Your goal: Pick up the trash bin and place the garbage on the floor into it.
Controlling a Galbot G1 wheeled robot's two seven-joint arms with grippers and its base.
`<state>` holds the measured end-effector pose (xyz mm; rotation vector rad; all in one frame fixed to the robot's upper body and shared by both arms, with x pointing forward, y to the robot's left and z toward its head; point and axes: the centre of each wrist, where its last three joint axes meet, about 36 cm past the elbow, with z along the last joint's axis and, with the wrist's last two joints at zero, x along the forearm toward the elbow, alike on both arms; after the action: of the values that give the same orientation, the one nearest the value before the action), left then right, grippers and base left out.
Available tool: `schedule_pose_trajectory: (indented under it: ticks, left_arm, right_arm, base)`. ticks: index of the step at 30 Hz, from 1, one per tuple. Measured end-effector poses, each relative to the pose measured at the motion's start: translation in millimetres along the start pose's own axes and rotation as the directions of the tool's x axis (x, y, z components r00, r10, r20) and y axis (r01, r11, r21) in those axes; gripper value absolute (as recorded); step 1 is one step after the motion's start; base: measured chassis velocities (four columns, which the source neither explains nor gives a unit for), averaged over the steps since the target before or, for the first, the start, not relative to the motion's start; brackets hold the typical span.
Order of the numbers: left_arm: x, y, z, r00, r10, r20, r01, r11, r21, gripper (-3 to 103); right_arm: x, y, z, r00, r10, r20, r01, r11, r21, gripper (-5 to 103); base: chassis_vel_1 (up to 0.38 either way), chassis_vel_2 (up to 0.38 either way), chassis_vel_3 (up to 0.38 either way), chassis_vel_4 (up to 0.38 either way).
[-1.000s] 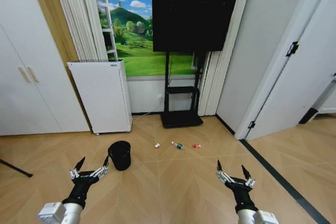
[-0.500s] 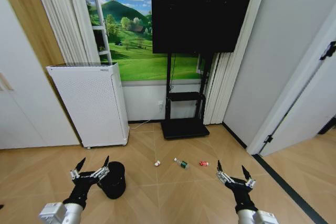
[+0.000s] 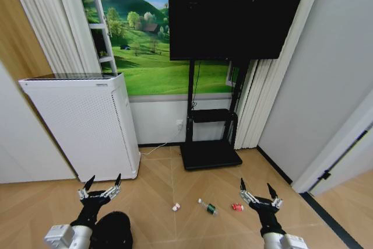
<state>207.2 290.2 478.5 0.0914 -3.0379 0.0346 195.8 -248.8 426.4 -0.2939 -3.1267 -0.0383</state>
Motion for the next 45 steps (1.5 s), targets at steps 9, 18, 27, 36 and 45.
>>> schedule_pose_trajectory:
  ticks: [9, 18, 27, 36, 45]
  left_arm:
    - [-0.2, 1.9, 1.7, 1.0, -0.009, 0.004, 0.009, 1.0, -0.021, 100]
    - [-0.4, 3.0, 3.4, 1.0, -0.018, -0.004, 0.018, 0.999, -0.031, 100]
    - [0.0, 2.8, 7.4, 1.0, -0.023, 0.008, 0.024, 1.0, -0.018, 100]
    - [0.4, 4.0, 8.9, 1.0, -0.021, 0.017, 0.021, 1.0, -0.002, 100]
    - [2.5, 4.2, 9.1, 0.999, -0.026, 0.023, 0.025, 0.999, 0.022, 100]
  right_arm:
    - [0.6, -0.6, 2.3, 0.999, -0.027, 0.024, 0.027, 1.0, 0.003, 100]
    - [2.0, 1.5, 5.6, 0.999, -0.033, 0.02, 0.034, 0.999, 0.0, 100]
    - [4.1, 3.0, 9.0, 0.999, -0.033, 0.013, 0.033, 0.999, 0.002, 100]
    - [4.9, 4.7, 11.0, 0.999, -0.032, 0.01, 0.032, 0.999, -0.003, 100]
    - [4.4, 5.5, 12.3, 0.999, -0.024, 0.028, 0.025, 0.999, -0.021, 100]
  base:
    - [-0.253, 0.244, 0.223, -0.206]
    - [0.0, -0.012, -0.036, 0.013]
    - [0.003, -0.008, -0.007, 0.012]
    - [0.0, 0.0, 0.0, 0.0]
    - [0.0, 0.0, 0.0, 0.0]
